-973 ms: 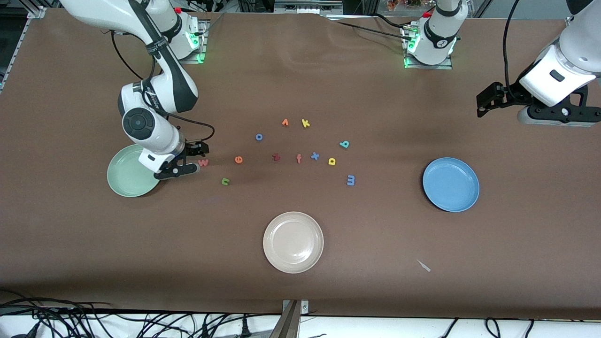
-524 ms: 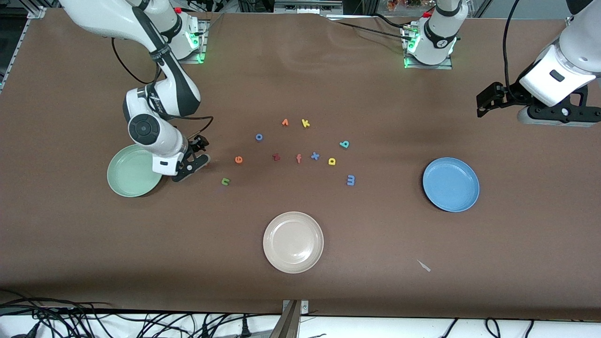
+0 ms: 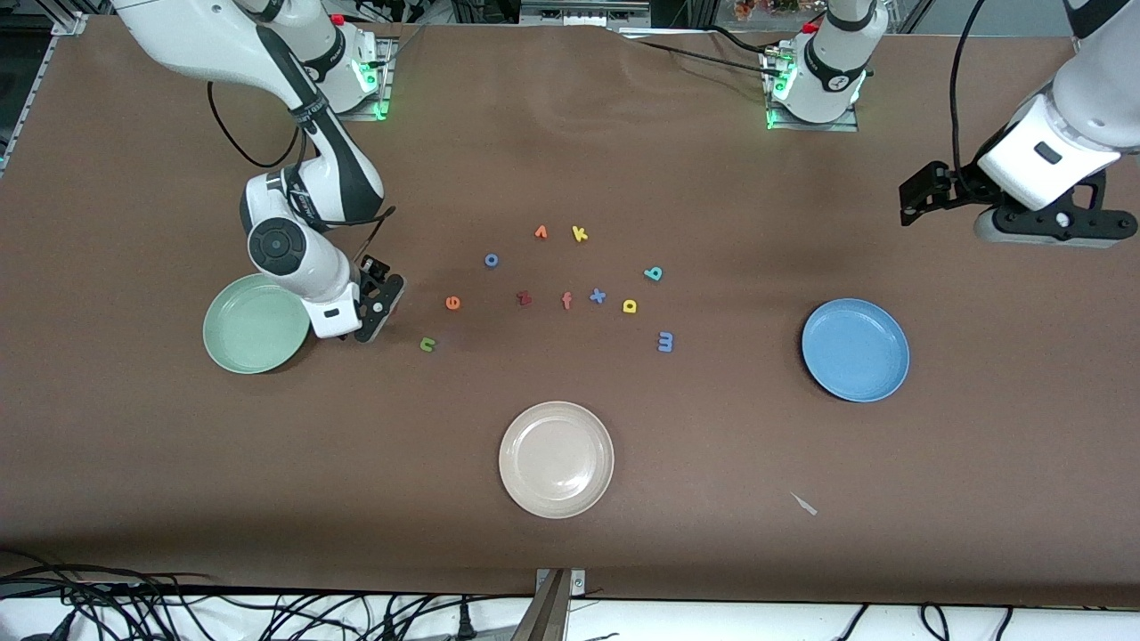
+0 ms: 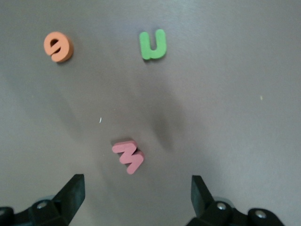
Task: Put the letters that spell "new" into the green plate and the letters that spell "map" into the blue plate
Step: 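Grasp the pink W with the right gripper while the left gripper reaches letters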
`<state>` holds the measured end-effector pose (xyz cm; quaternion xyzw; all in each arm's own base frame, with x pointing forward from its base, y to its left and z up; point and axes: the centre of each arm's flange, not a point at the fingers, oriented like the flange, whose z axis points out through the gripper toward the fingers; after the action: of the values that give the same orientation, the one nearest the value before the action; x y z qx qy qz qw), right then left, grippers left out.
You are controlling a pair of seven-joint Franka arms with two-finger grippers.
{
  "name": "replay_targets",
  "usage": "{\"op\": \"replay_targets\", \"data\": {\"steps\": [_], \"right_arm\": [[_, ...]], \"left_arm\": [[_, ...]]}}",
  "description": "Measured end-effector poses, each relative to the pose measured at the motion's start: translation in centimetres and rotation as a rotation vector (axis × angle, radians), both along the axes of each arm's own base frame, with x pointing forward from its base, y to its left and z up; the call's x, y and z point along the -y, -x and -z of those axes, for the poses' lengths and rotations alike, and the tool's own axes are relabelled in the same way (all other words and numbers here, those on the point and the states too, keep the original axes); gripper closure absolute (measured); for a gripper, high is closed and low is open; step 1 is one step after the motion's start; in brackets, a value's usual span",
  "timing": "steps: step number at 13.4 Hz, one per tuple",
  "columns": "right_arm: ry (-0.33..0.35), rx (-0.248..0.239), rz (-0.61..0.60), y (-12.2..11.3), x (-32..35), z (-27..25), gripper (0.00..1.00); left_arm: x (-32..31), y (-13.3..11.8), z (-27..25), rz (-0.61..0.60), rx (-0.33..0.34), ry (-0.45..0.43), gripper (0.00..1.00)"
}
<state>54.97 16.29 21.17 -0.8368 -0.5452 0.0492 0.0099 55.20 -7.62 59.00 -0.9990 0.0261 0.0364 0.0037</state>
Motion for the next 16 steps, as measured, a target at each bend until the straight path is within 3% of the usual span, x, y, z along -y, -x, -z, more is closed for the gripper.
{"op": "replay_targets", "data": {"steps": [3, 9, 11, 14, 16], "right_arm": [[-0.004, 0.028, -0.124, -0.2, -0.1, 1.6, 0.00], [-0.018, 0.026, -0.261, 0.1, -0.3, 2.9, 0.04], [-0.021, 0.022, -0.283, 0.4, -0.4, 3.1, 0.18], [-0.021, 0.008, -0.295, 1.1, -0.5, 3.6, 0.23], [-0.023, 0.011, -0.303, 1.2, -0.8, 3.7, 0.36]], "left_arm": [[1.0, -1.2, 3.1, 0.017, -0.054, -0.001, 0.00], [5.4, -3.3, 10.9, 0.084, -0.165, -0.005, 0.00], [7.0, -3.9, 13.2, 0.107, -0.181, -0.005, 0.00], [10.1, -5.0, 17.5, 0.101, -0.173, -0.004, 0.00], [11.8, -5.2, 19.5, 0.074, -0.178, -0.011, 0.00]]}}
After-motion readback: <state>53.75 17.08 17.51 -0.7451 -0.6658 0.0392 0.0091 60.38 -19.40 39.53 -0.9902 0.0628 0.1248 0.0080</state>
